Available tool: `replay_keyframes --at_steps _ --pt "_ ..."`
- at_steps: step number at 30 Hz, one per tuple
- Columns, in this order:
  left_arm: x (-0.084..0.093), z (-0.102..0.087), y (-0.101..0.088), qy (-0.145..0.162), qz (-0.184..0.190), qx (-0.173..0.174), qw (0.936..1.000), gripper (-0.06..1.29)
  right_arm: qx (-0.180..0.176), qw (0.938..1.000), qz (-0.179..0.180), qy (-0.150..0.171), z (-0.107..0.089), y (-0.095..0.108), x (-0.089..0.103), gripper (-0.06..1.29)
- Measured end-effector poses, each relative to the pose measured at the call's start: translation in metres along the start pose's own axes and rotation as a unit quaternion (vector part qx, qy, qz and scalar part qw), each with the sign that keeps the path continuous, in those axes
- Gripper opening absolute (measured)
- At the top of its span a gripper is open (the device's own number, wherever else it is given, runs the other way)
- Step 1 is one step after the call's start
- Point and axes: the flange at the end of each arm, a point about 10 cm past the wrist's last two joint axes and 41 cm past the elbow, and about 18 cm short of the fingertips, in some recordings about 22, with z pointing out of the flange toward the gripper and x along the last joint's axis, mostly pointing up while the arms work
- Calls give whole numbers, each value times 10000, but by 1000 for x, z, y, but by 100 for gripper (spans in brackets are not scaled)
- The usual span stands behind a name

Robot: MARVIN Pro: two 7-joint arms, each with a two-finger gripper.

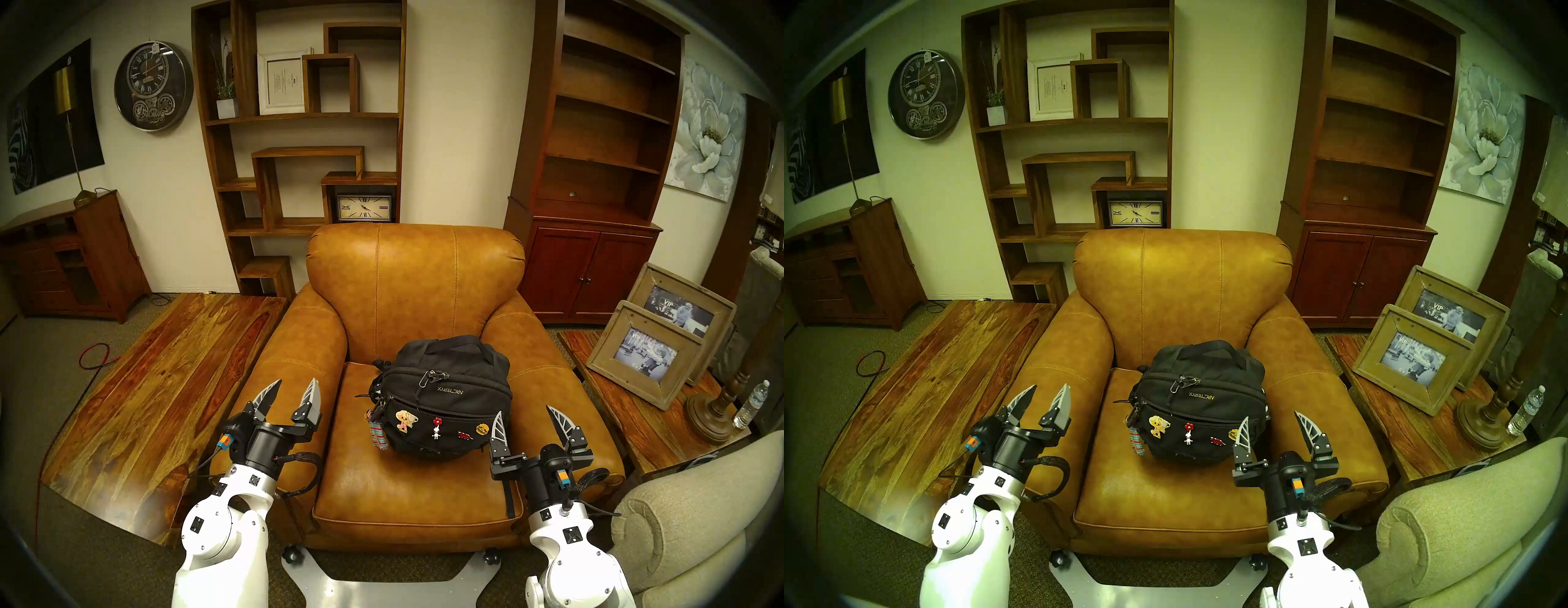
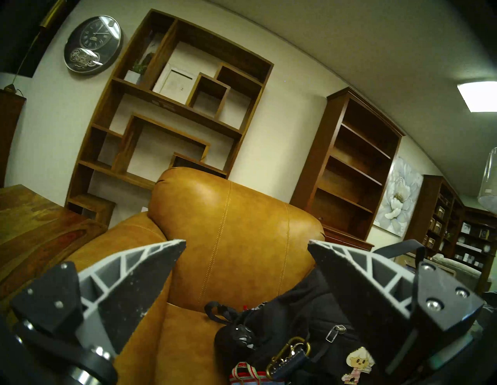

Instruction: Close a bag with a zipper

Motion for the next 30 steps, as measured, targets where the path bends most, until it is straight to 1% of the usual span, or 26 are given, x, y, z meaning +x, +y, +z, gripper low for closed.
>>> replay_keyframes --at_steps 2,4,6,8,12,14,18,23,25,27,30 --pt "-4 7 3 -112 -13 -175 9998 127 1 10000 0 -1 0 0 0 123" --pt "-7 11 4 -194 6 -263 9995 127 1 10000 0 -1 0 0 0 123" --pt "-10 18 6 -352 115 -408 9985 127 1 10000 0 -1 0 0 0 123" --pt "-10 20 7 -410 162 -461 9980 127 1 10000 0 -1 0 0 0 123" --pt "-10 27 9 -670 348 -713 9946 127 2 10000 -1 -2 0 0 0 123" --pt "-9 27 8 -764 380 -806 9931 127 2 10000 -1 -2 0 0 0 123" --pt "-8 25 7 -979 377 -1119 9882 127 3 10000 -1 -2 0 0 0 123" --pt "-9 20 2 -1042 408 -1299 9852 127 3 10000 -1 -3 0 0 0 123" --pt "-12 17 -1 -1067 418 -1327 9845 127 3 10000 -2 -3 0 0 0 123" --pt "-21 15 -6 -1123 415 -1346 9836 127 4 10000 -2 -4 0 0 0 123" --pt "-30 14 -7 -1196 411 -1383 9823 127 4 10000 -1 -3 0 0 0 123"
